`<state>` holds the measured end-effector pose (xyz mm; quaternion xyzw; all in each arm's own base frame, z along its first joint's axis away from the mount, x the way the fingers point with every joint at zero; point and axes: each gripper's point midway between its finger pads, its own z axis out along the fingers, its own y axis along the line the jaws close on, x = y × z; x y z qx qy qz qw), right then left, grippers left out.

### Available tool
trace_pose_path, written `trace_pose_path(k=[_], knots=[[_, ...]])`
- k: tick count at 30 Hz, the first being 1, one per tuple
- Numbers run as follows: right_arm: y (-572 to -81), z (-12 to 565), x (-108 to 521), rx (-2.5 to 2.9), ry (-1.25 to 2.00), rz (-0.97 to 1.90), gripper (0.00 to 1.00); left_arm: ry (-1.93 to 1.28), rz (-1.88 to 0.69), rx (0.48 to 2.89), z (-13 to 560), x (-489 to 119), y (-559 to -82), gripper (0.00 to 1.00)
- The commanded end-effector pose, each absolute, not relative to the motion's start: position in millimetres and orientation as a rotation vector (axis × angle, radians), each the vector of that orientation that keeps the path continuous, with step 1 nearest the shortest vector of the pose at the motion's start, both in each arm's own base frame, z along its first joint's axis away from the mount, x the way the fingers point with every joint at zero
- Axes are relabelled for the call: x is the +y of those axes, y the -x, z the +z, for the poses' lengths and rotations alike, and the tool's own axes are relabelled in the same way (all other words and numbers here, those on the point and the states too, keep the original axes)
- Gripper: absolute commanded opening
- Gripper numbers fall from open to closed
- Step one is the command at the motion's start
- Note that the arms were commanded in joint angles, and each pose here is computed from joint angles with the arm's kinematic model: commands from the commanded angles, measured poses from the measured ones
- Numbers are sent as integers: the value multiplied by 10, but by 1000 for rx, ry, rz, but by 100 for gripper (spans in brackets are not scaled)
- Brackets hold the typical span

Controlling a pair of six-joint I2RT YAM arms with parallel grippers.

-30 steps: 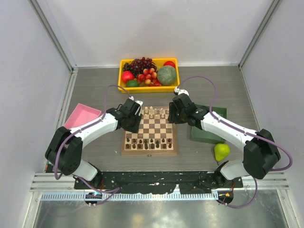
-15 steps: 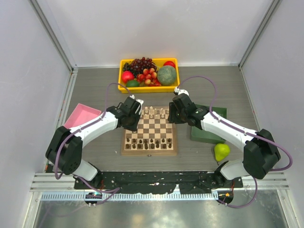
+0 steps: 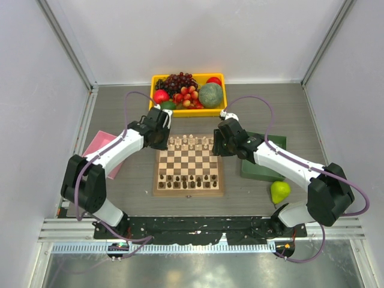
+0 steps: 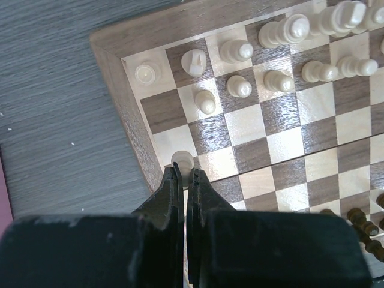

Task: Set up the chess pieces on the board

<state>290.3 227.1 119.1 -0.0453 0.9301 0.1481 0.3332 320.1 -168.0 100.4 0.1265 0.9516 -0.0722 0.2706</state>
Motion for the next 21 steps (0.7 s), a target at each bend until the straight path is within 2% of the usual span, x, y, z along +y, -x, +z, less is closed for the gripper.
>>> trace_pose_path(k=[1,21], knots=[[-2983,1367,2300,2365,114,404,45,-346,-170,2559,1011,-1669,-3327,0],[-2999,1357,2331,2371,117,411,45,-296,-123,2571,844,-1585,-3580,0]])
